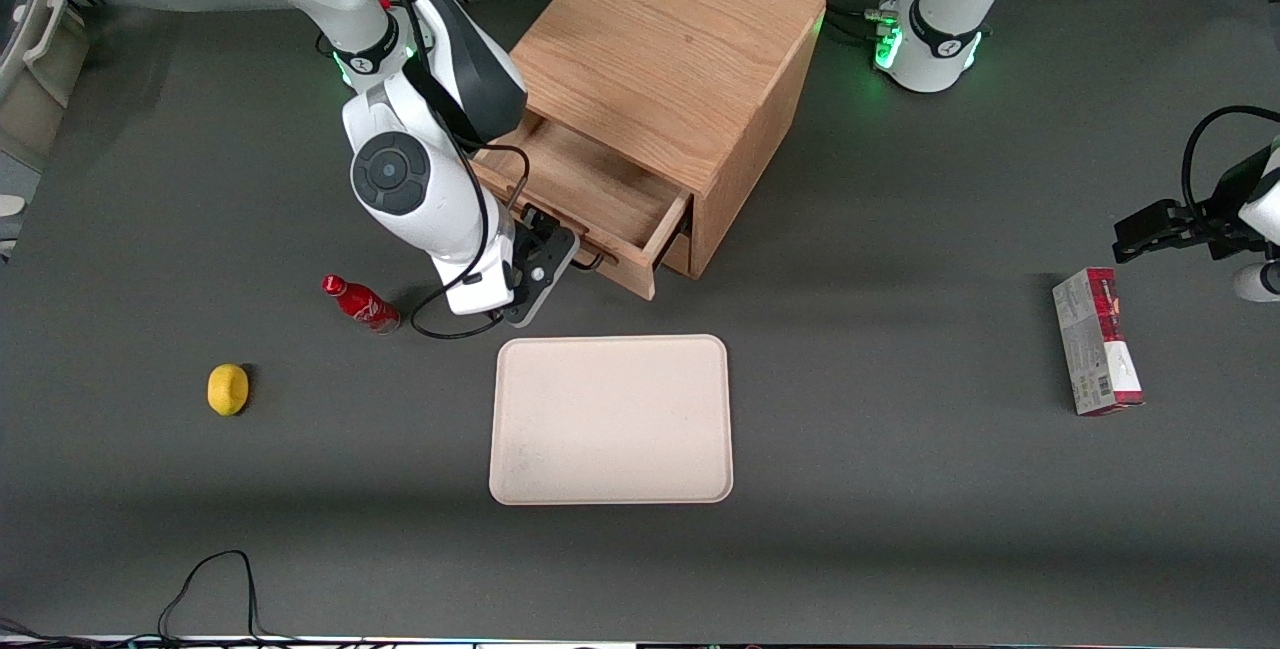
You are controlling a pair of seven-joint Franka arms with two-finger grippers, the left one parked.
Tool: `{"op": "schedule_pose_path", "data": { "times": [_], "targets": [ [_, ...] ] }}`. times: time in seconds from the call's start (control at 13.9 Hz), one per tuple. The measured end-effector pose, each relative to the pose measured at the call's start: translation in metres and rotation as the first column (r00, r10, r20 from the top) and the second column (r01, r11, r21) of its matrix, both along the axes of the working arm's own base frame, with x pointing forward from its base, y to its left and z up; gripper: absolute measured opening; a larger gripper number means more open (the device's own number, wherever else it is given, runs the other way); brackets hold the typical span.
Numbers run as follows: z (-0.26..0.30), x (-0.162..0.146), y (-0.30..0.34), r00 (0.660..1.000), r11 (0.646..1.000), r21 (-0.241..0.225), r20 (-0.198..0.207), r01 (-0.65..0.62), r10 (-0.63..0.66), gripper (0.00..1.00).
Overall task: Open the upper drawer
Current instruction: 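Pull the upper drawer outward by its handle with the right gripper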
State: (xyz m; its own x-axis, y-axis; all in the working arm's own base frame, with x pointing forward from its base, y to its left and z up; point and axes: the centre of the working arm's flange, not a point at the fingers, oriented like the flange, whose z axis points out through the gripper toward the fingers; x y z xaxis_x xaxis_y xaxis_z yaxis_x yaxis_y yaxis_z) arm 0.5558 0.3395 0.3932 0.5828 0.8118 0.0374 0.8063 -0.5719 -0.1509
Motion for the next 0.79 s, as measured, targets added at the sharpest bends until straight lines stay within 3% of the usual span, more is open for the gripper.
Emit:
{"op": "schedule_pose_path", "data": {
  "times": [0.79],
  "targets": [
    [-0.001,0.041,-0.026,0.999,0.999,-0.014,0.022,0.034,-0.034,1.00]
  ]
}}
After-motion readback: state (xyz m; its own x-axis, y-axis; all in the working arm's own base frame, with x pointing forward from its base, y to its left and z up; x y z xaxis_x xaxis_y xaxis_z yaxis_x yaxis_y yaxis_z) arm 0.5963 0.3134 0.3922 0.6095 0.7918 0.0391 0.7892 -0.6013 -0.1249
